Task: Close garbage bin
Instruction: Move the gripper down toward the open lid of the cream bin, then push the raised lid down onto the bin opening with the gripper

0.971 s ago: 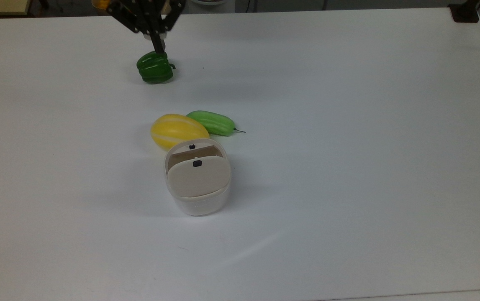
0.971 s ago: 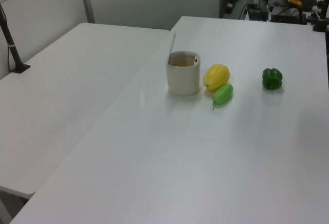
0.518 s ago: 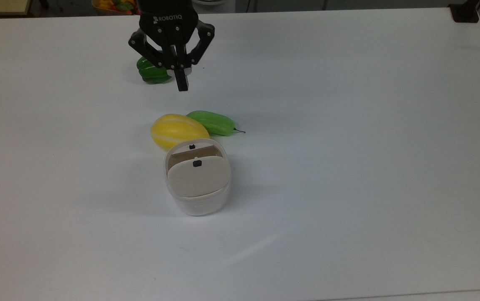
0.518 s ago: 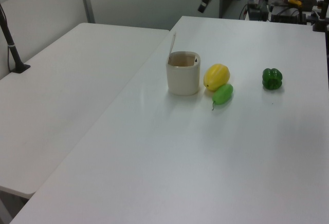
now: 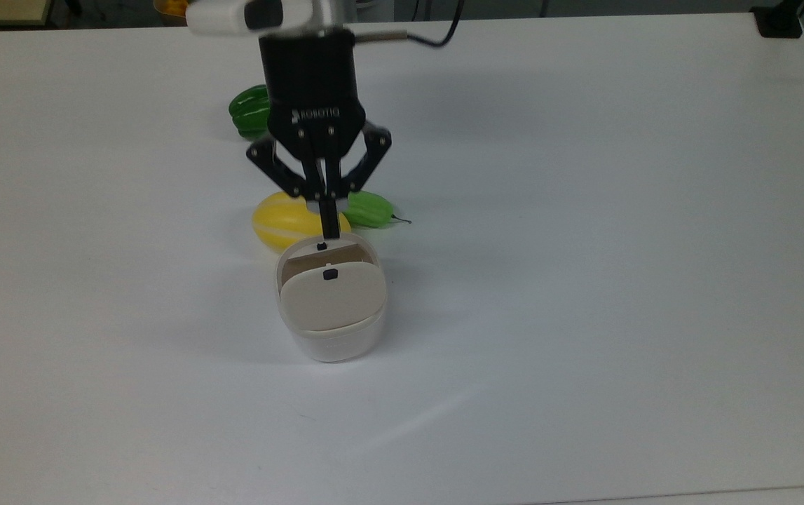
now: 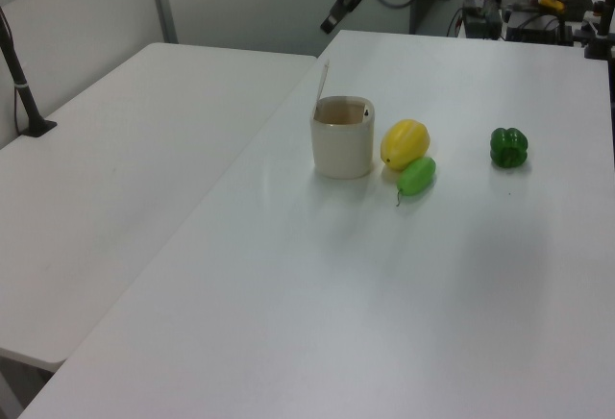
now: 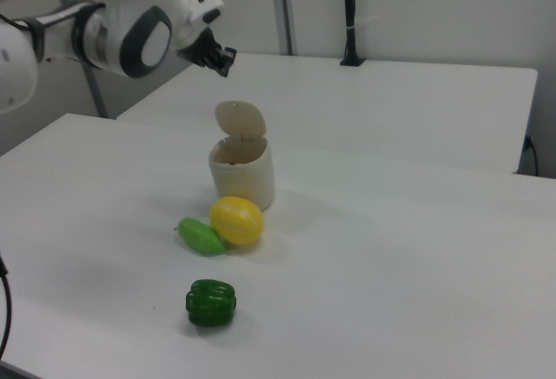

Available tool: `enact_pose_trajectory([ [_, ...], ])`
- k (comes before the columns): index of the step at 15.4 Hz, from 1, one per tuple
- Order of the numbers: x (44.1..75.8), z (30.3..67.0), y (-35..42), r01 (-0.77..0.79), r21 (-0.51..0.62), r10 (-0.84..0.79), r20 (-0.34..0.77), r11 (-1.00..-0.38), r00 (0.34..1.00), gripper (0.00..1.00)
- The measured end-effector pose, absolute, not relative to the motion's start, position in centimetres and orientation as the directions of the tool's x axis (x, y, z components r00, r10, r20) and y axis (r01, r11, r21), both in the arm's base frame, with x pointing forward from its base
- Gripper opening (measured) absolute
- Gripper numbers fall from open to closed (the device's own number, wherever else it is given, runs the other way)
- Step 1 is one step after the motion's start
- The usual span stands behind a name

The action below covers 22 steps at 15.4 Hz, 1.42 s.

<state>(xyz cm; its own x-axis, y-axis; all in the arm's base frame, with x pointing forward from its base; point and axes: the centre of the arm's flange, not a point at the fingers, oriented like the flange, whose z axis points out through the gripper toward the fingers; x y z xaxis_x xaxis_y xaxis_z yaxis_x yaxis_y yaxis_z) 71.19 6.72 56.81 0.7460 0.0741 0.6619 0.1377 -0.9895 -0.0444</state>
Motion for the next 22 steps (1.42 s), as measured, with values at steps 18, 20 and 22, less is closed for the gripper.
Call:
enact_pose_trajectory([
  [18,73.0,49.2,4.3,0.104,-0.053,0.069,0.455,-0.993,0.888,0.01],
  [20,72.7,48.6,3.9,0.101,-0.057,0.068,0.418,-0.993,0.906,0.01],
  [22,72.6,47.8,3.7,0.104,-0.057,0.074,0.391,-0.993,0.917,0.01],
])
